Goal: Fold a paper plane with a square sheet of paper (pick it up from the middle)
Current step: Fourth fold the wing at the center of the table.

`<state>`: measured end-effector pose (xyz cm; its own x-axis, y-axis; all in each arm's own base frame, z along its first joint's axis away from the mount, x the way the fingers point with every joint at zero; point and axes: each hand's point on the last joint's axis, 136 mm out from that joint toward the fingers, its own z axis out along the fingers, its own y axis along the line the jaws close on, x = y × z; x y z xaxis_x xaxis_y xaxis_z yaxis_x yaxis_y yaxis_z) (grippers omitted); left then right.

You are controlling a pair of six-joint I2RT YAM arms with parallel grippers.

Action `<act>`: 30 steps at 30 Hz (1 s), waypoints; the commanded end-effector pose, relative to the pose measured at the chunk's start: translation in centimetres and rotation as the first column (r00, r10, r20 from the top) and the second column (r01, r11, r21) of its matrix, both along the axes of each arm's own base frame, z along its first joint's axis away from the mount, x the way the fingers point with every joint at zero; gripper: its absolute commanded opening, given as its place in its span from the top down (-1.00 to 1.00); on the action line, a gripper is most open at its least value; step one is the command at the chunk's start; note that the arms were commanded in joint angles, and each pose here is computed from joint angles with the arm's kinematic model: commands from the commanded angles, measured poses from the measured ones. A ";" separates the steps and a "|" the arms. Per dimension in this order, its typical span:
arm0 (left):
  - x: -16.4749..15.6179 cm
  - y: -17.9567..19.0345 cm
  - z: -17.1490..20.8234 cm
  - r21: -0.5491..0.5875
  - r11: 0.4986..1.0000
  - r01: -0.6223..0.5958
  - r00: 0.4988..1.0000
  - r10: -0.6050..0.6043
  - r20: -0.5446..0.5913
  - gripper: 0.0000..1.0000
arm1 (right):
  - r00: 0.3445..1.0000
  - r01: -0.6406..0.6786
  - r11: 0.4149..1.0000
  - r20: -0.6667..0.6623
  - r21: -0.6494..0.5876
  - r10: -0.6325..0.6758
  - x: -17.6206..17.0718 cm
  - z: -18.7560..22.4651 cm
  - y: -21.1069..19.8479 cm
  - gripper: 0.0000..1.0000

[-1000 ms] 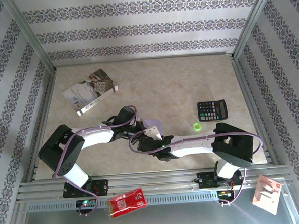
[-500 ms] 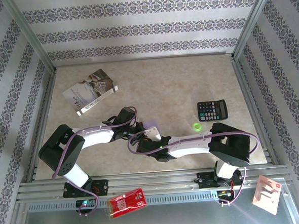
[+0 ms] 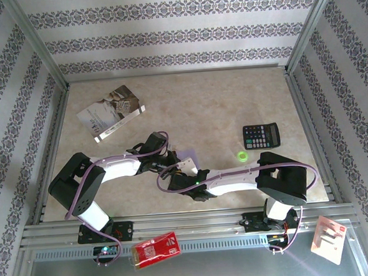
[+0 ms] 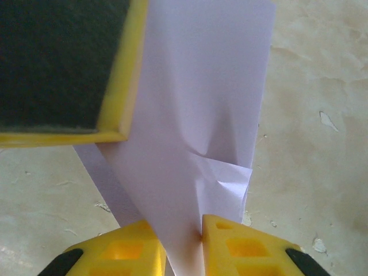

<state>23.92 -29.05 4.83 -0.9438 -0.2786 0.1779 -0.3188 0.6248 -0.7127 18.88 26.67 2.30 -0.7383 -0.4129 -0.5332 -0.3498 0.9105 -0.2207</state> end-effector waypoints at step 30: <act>1.5 5.1 5.1 0.042 0.999 -0.029 0.980 0.020 0.197 0.32 | 0.993 0.072 0.868 -0.112 0.491 -0.019 -0.7 1.7 0.7 1.00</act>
